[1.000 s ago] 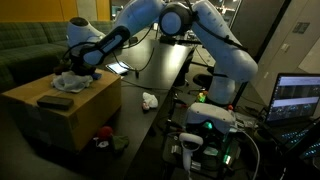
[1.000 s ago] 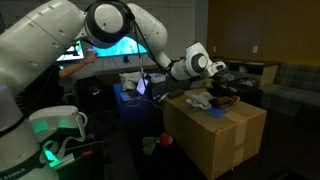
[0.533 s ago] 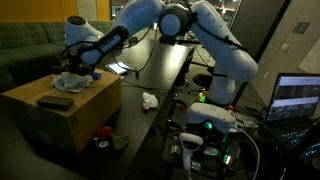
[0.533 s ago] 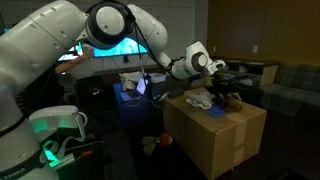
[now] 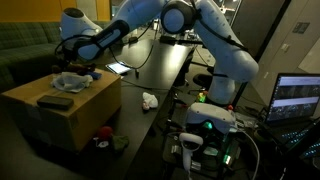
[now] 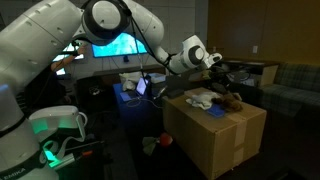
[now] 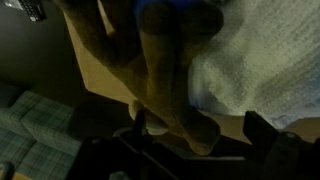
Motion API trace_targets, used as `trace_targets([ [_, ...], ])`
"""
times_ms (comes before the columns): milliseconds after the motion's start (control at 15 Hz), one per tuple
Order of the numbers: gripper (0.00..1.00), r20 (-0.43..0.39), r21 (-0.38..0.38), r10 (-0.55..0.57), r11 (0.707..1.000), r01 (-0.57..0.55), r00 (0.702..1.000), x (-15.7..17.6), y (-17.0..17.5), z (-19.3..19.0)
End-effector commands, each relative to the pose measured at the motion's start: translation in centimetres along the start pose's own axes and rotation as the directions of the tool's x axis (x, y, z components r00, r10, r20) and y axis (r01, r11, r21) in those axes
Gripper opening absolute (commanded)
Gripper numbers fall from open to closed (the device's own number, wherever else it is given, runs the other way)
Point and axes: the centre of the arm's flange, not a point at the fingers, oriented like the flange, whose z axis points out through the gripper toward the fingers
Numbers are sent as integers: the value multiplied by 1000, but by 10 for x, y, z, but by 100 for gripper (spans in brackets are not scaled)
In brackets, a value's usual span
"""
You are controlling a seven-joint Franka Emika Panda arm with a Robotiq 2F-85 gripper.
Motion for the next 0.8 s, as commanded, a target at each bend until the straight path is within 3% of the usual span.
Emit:
trace_targets([
  [0,100,-23,10,-6,1000,6,1000,-8,-14,-36],
  [400,100,12,45,-56,997,56,998,-21,-53,-26],
  [733,100,70,61,-65,996,61,995,-36,-54,4],
])
